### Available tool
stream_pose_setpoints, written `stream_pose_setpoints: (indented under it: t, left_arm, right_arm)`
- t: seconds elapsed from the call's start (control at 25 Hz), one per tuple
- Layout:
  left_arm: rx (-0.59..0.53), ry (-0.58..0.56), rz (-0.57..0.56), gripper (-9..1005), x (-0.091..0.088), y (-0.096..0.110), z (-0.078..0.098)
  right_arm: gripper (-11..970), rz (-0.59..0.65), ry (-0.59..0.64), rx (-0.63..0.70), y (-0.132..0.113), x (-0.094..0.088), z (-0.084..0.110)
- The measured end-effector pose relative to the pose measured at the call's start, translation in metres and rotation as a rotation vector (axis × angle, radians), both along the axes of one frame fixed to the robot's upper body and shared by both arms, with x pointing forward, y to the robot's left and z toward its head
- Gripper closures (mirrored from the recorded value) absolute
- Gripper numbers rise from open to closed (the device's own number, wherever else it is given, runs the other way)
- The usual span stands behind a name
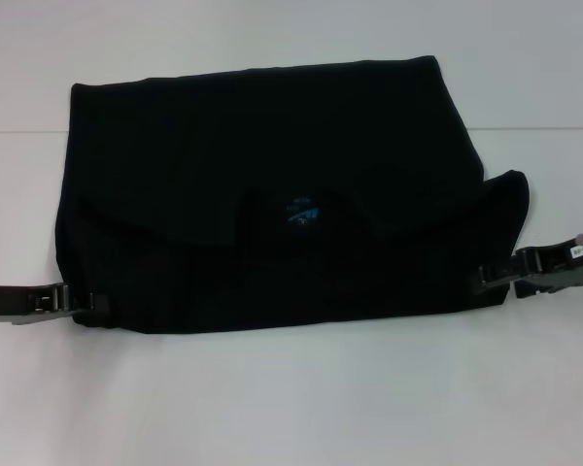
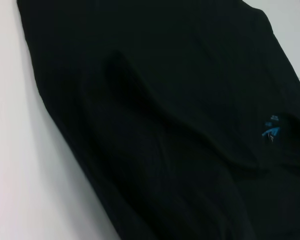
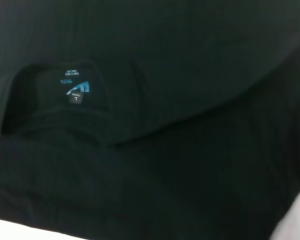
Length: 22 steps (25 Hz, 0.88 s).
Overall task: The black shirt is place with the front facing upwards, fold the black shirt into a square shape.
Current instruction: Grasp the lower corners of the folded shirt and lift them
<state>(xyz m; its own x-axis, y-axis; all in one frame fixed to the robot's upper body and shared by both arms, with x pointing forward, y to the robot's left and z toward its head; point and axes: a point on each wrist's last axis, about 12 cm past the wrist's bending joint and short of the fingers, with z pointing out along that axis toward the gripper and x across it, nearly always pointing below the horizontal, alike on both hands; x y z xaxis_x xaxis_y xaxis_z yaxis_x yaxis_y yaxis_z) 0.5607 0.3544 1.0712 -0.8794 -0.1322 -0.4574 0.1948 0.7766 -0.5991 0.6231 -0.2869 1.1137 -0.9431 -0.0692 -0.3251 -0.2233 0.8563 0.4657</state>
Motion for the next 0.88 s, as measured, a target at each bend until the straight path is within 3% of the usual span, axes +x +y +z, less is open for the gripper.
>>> stream_pose_setpoints:
  t: [0.52, 0.88]
  left_arm:
    - [-0.004, 0.000, -0.002, 939, 0.000, -0.001, 0.000]
    - [-0.006, 0.003, -0.003, 939, 0.000, -0.001, 0.000]
  right_arm:
    - [49, 0.016, -0.017, -0.003, 0.013, 0.004, -0.005]
    - [381, 0.015, -0.035, -0.017, 0.011, 0.005, -0.005]
